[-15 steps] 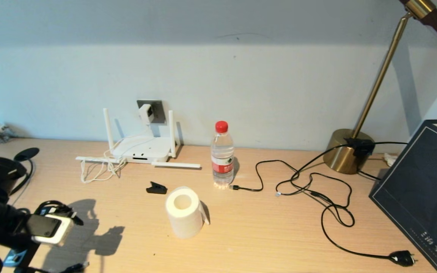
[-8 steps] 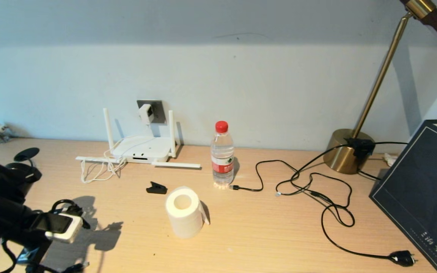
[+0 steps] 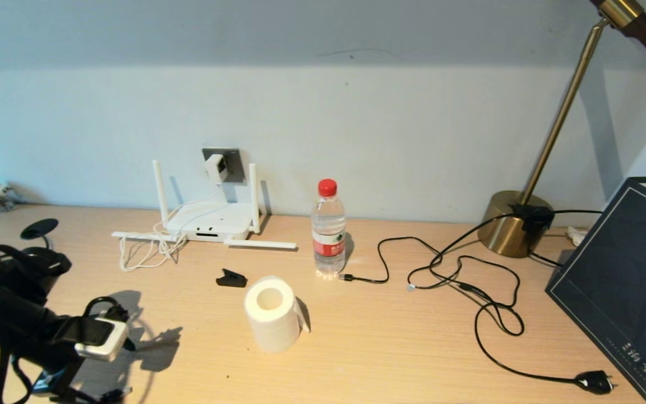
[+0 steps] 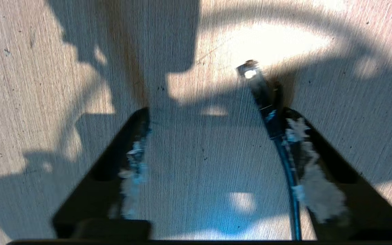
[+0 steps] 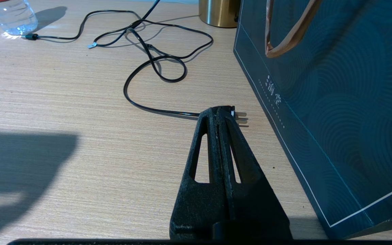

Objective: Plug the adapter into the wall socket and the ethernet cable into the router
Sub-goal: Pick up cable

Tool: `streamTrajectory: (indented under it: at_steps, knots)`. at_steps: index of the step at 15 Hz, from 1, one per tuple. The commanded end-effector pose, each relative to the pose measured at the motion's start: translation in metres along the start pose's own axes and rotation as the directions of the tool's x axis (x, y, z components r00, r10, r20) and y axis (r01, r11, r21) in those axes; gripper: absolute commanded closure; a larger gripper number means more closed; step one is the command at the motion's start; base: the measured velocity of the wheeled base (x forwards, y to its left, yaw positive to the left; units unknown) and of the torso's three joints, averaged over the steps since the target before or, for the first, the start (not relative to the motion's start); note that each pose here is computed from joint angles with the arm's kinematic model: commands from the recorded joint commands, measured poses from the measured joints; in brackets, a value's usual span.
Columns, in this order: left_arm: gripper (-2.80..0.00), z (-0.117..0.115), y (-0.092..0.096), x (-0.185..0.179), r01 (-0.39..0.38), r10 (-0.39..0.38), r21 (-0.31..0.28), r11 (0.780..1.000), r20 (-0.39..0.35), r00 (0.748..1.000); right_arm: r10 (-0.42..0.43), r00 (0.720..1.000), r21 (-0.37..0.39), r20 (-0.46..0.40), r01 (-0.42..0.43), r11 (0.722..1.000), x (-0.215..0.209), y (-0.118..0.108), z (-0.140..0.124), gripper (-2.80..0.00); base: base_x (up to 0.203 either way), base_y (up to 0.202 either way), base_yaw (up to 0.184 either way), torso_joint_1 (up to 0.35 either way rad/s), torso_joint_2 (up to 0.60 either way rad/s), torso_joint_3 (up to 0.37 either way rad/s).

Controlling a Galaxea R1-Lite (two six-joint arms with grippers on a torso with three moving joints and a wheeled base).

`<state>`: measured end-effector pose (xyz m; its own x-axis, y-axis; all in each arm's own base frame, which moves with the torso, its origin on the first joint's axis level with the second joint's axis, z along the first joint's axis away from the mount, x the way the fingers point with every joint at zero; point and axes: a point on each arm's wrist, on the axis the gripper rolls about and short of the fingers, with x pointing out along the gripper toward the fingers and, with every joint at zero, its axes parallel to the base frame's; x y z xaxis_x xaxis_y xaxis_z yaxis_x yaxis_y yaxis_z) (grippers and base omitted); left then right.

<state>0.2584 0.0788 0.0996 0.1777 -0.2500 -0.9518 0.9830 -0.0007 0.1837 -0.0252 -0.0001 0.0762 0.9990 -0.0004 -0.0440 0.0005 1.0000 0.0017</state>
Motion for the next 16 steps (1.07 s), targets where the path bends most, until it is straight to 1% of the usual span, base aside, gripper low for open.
streamTrajectory:
  at_steps: [1,7,11,12,13,14,15,16]
  knots:
    - [0.0,-0.001,0.0,0.003,0.01,-0.01,0.008,1.0,0.003,1.0,0.0,1.0,0.0,-0.002,0.0,1.0,0.0,0.0,0.0,0.0,0.0,0.0,0.0,0.0,0.0,0.0]
    - [0.0,-0.001,-0.003,0.002,0.018,-0.018,0.004,1.0,-0.006,1.0,0.0,1.0,0.0,-0.001,0.0,1.0,0.0,0.0,0.0,0.0,0.0,0.0,0.0,0.0,0.0,0.0]
    - [0.0,0.003,-0.011,-0.001,0.018,-0.018,0.004,1.0,0.001,1.0,0.002,1.0,0.0,-0.002,-0.002,1.0,0.0,0.0,0.0,0.0,0.0,0.0,0.0,0.0,0.0,0.0]
    - [0.0,0.007,-0.014,-0.006,0.002,-0.002,0.009,1.0,0.005,1.0,0.0,1.0,0.0,-0.002,0.0,1.0,0.0,0.0,0.0,0.0,0.0,0.0,0.0,0.0,0.0,0.0]
    - [0.0,0.012,-0.017,-0.012,-0.027,0.027,0.019,0.999,0.03,0.999,0.0,1.0,0.0,-0.002,0.0,1.0,0.0,0.0,0.0,0.0,0.0,0.0,0.0,0.0,0.0,0.0]
    - [0.0,0.018,-0.018,-0.018,-0.073,0.07,0.031,0.997,0.095,0.993,0.0,1.0,0.0,0.0,0.0,1.0,0.0,0.0,0.0,0.0,0.0,0.0,0.0,0.0,0.0,0.0]
    - [0.0,0.023,-0.02,-0.025,-0.115,0.109,0.037,0.993,0.135,0.985,0.0,1.0,0.0,-0.002,0.0,1.0,0.0,0.0,0.0,0.0,0.0,0.0,0.0,0.0,0.0,0.0]
    - [0.0,0.03,-0.024,-0.036,-0.157,0.151,0.028,0.987,0.155,0.976,0.002,1.0,0.0,0.0,-0.002,1.0,0.0,0.0,0.0,0.0,0.0,0.0,0.0,0.0,0.0,0.0]
